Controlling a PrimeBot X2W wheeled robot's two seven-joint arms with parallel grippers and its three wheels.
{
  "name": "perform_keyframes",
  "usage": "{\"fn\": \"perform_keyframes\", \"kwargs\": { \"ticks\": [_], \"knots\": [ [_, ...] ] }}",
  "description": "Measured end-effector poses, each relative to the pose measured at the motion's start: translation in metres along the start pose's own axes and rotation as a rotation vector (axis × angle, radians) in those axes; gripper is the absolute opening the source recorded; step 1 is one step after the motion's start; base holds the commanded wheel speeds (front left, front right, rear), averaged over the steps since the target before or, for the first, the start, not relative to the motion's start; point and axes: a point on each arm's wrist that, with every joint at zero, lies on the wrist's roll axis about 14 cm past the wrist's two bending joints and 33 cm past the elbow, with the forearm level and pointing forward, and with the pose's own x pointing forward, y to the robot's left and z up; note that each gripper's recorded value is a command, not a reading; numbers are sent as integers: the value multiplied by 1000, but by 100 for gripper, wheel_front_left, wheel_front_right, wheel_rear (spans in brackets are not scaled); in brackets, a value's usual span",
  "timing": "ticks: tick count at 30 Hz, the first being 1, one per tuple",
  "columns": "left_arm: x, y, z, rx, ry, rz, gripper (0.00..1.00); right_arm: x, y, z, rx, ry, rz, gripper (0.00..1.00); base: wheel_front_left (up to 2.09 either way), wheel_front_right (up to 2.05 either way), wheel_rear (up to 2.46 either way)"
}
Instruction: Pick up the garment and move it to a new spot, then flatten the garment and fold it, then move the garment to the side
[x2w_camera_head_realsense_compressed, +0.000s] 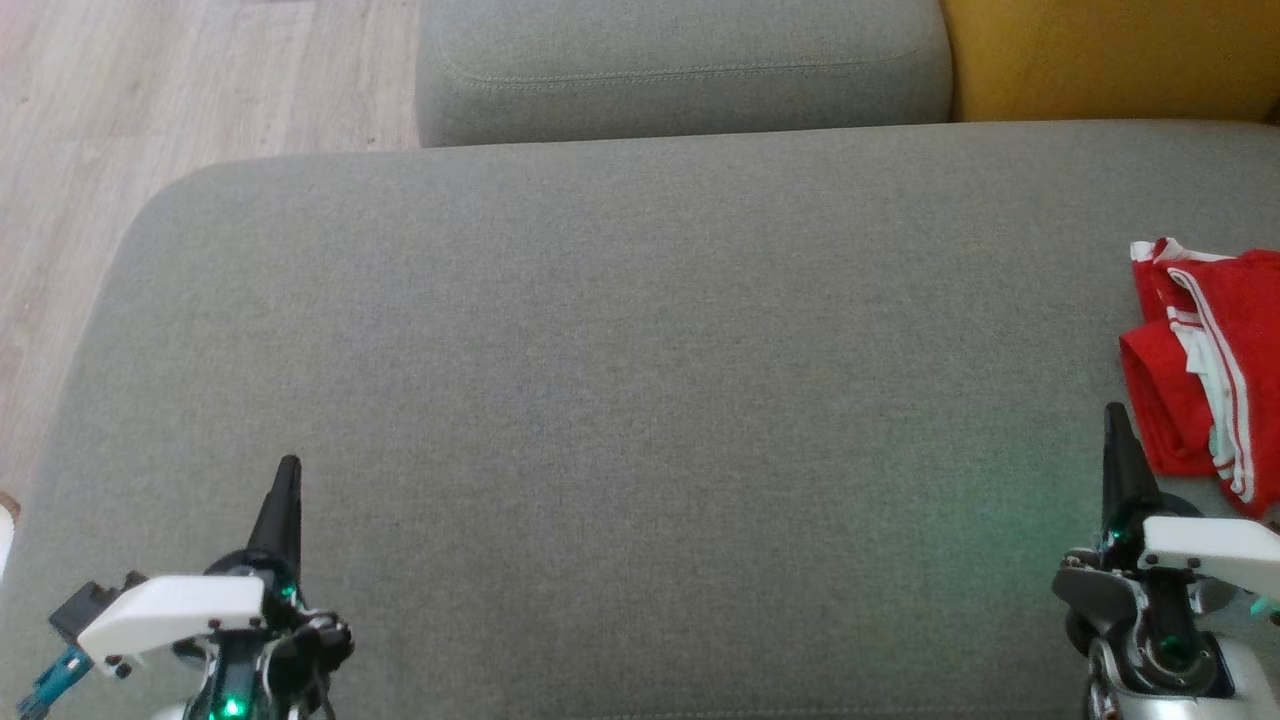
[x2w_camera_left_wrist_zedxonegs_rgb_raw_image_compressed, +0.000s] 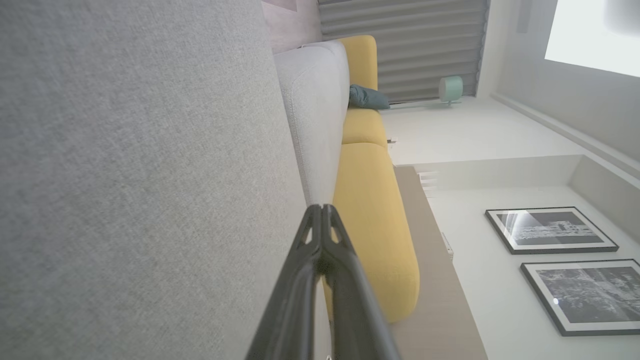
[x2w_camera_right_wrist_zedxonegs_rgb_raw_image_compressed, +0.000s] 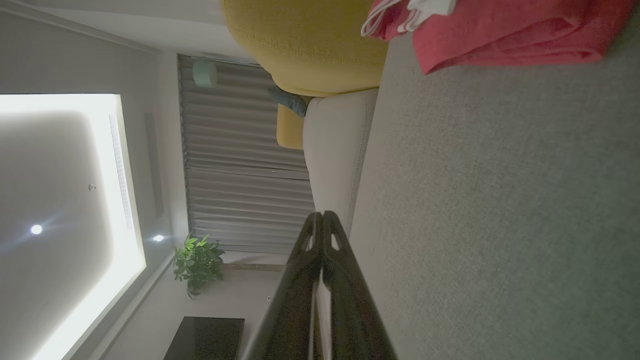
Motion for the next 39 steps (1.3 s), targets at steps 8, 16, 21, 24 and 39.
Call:
{"fn": "perform_keyframes", "kwargs": {
  "ticks": [8,16,21,24,39],
  "knots": [
    [0,-8,6,-86,-7,-40,0,0,9,4,94,-3,34,0,0,0,0],
    [0,-13,7,-141,-8,-63,0,-5,6,5,152,-4,33,0,0,0,0],
    [0,-13,7,-141,-8,-63,0,-5,6,5,152,-4,33,0,0,0,0],
    [0,-13,7,-141,-8,-63,0,-5,6,5,152,-4,33,0,0,0,0],
    [0,-13,7,-141,-8,-63,0,-5,6,5,152,-4,33,0,0,0,0]
  ]
}}
